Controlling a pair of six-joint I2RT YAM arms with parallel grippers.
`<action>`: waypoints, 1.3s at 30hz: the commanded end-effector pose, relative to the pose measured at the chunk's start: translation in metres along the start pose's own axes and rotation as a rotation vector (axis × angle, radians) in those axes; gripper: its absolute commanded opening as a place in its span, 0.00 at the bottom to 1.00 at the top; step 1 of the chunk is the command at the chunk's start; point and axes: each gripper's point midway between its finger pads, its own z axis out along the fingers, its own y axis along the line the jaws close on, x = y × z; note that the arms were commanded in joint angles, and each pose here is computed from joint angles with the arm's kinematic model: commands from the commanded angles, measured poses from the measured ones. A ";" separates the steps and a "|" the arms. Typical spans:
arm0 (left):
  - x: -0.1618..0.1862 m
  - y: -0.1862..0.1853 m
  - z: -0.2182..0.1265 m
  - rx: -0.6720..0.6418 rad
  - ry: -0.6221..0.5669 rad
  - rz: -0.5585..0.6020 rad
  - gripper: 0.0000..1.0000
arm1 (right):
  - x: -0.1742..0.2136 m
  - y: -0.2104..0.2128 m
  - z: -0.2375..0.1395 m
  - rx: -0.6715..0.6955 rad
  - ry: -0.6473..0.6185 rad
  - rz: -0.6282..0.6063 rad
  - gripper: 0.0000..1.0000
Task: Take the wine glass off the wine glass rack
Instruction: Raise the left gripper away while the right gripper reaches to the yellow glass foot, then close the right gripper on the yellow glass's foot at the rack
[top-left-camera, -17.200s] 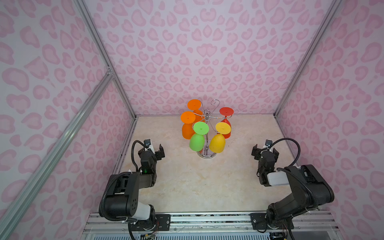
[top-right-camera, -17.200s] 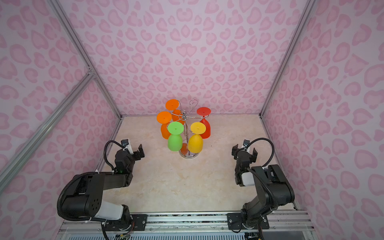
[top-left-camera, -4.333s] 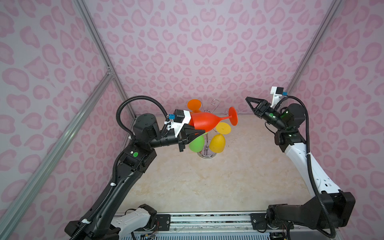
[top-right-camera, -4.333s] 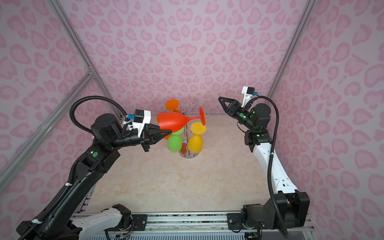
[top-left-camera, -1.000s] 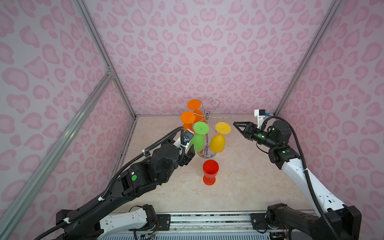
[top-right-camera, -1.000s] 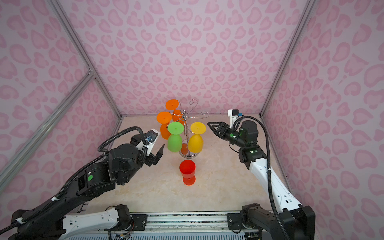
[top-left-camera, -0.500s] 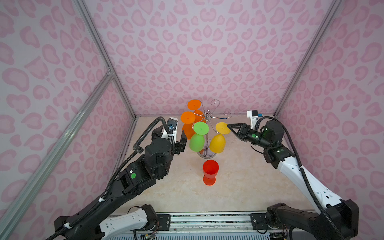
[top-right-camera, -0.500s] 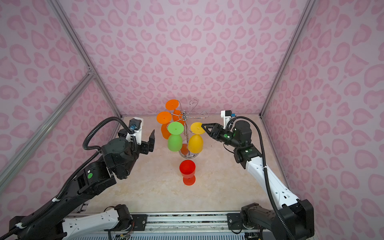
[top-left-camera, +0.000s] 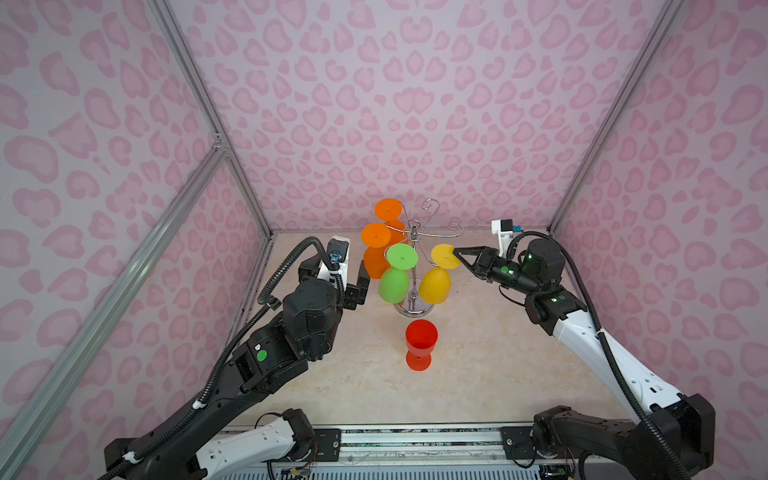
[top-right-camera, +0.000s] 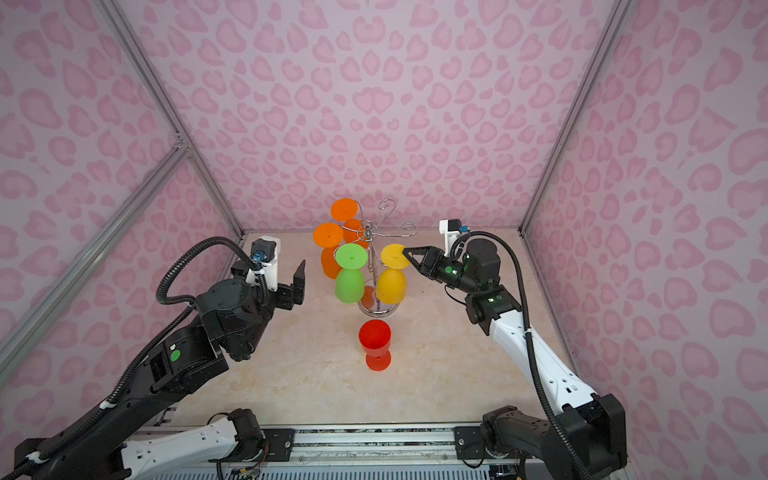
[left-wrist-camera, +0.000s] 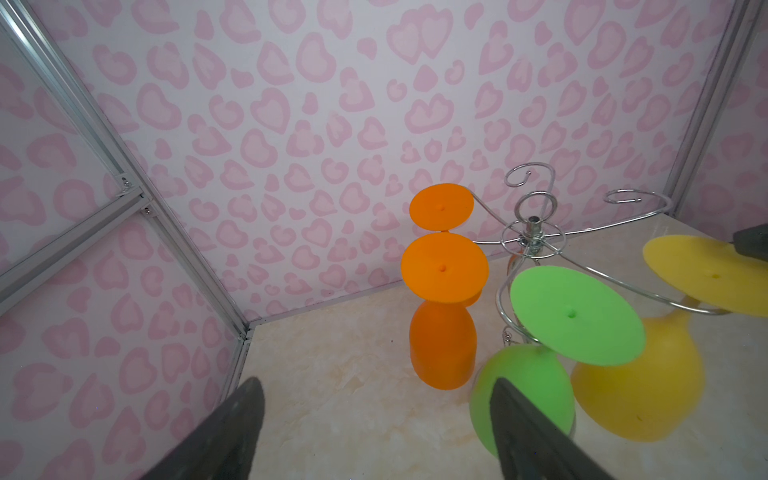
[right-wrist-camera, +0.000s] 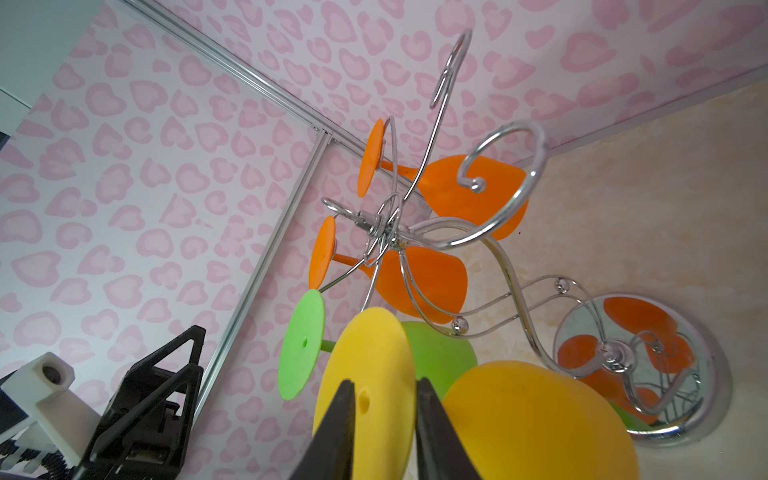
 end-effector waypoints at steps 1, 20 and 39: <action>-0.008 0.000 -0.001 0.010 -0.033 -0.036 0.88 | 0.000 -0.002 0.002 0.003 0.003 -0.005 0.23; -0.004 0.000 -0.004 0.021 -0.025 -0.037 0.92 | -0.004 0.011 -0.001 -0.061 0.003 0.044 0.00; 0.001 -0.001 -0.006 0.042 -0.021 -0.048 0.98 | -0.013 0.036 0.002 -0.250 0.002 0.164 0.00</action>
